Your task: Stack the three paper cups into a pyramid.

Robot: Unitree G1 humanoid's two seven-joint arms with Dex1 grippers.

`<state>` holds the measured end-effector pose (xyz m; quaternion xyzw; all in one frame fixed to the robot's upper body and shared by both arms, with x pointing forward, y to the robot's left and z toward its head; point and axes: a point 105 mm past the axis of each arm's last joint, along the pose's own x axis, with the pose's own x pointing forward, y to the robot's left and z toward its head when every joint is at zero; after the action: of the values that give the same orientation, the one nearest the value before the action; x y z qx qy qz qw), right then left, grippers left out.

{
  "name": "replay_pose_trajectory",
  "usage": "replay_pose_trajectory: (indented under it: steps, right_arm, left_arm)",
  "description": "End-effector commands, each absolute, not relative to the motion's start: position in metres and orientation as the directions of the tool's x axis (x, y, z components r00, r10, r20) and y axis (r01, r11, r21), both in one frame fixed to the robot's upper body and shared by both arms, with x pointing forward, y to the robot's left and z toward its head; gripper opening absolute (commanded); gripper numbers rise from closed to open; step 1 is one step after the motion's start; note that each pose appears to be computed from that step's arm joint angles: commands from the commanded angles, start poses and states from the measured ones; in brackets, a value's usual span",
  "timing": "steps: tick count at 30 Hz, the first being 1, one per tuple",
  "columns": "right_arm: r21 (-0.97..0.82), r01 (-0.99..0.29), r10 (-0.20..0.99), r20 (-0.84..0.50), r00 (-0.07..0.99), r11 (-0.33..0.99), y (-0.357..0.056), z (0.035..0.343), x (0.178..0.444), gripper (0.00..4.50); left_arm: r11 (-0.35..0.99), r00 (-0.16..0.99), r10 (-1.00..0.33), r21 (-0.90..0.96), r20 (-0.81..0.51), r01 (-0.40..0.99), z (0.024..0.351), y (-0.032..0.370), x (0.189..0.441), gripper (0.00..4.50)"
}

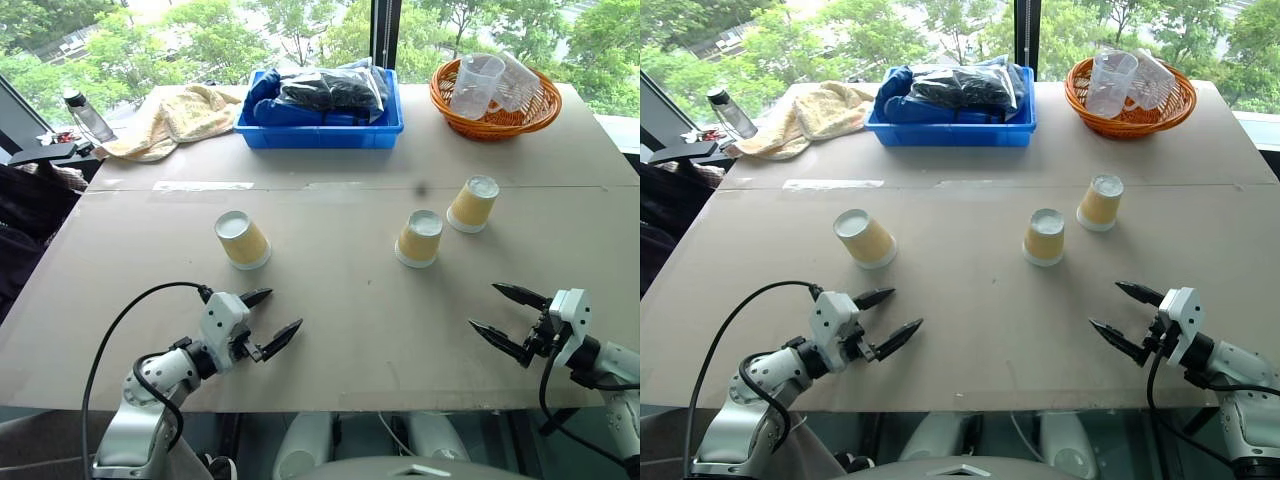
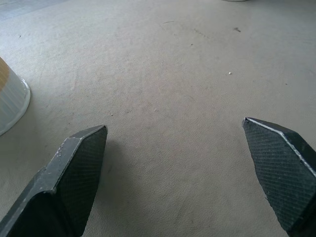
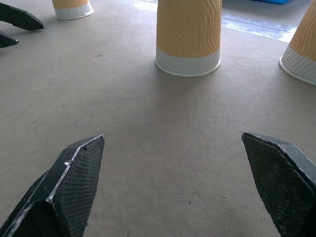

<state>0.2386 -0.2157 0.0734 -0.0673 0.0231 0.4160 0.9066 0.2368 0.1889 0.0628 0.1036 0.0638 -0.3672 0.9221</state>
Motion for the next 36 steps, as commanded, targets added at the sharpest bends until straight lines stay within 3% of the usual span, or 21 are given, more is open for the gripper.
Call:
replay_pose_trajectory:
  steps: [1,15,22,25,29,33,36]
  right_arm:
    - [-0.142,-0.754,0.752,-0.078,0.654,0.641,-0.215,0.081,0.238,4.40]
    - [-0.156,-0.745,0.743,-0.083,0.665,0.649,-0.216,0.077,0.238,4.40]
    - [-0.143,-0.755,0.754,-0.072,0.653,0.640,-0.215,0.075,0.235,4.40]
    - [-0.104,-0.800,0.802,-0.025,0.597,0.591,-0.211,0.083,0.228,4.40]
    - [-0.107,-0.840,0.846,0.026,0.532,0.531,-0.201,0.103,0.220,4.40]
    - [-0.107,-0.870,0.874,0.137,0.467,0.482,-0.178,0.136,0.217,4.40]
    - [-0.126,-0.874,0.879,0.167,0.447,0.469,-0.169,0.150,0.220,4.40]
  left_arm:
    - [0.705,0.721,-0.671,0.156,-0.171,0.692,0.067,0.187,0.237,4.50]
    - [0.704,0.719,-0.677,0.148,-0.157,0.695,0.070,0.192,0.242,4.50]
    - [0.727,0.736,-0.676,0.125,-0.047,0.675,0.089,0.200,0.243,4.50]
    - [0.778,0.786,-0.618,0.148,0.008,0.611,0.098,0.210,0.247,4.50]
    - [0.907,0.904,-0.412,0.139,0.111,0.397,0.114,0.237,0.254,4.50]
    - [0.980,0.972,-0.196,0.060,0.129,0.190,0.116,0.270,0.270,4.50]
    - [0.983,0.975,-0.175,0.086,0.137,0.165,0.122,0.273,0.281,4.50]
